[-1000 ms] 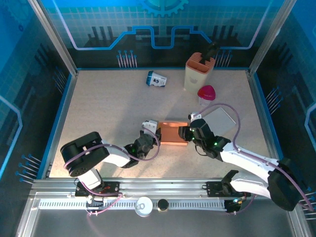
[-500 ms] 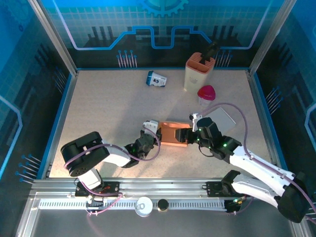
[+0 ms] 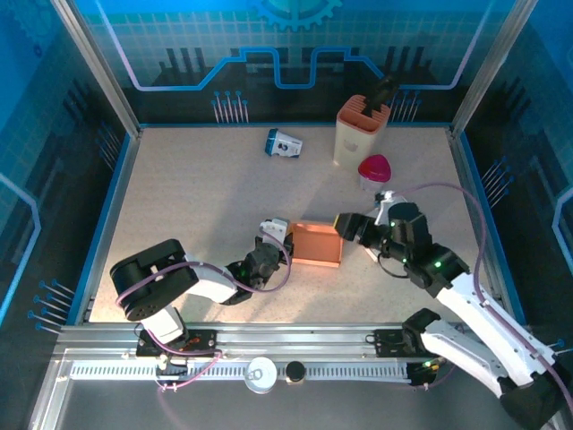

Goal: Fold the paper box

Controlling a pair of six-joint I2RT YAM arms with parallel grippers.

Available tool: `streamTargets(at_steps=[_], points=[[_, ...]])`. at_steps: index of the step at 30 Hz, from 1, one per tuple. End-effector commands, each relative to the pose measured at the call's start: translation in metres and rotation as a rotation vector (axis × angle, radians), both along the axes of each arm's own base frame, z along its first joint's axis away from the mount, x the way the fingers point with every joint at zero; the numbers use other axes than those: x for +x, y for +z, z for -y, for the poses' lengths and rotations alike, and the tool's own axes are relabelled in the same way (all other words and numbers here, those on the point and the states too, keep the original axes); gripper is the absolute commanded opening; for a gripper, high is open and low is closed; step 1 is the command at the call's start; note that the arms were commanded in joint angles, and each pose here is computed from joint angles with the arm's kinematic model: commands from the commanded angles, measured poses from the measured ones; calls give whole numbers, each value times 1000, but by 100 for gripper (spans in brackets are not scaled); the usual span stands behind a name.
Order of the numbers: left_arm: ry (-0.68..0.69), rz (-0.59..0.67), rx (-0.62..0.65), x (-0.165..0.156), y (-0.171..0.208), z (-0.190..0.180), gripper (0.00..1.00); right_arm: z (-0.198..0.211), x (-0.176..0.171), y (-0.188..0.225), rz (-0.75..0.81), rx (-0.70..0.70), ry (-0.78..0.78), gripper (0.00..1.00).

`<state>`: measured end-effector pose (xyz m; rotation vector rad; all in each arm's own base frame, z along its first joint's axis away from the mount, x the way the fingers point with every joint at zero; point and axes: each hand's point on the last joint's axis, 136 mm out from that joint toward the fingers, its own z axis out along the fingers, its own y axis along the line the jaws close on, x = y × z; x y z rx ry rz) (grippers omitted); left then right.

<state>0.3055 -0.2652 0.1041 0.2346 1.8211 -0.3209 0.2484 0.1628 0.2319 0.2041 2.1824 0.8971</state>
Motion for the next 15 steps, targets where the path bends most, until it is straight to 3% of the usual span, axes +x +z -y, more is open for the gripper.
streamTargets(at_steps=[1, 9, 15], points=[[5, 20, 15, 1, 10, 3, 0, 8, 7, 3, -113, 97, -51, 78], [-2, 19, 5, 2, 12, 6, 0, 2, 40, -59, -454, 152, -27, 68], [-6, -26, -23, 2, 19, 11, 0, -2, 40, -82, -511, 158, -13, 67]])
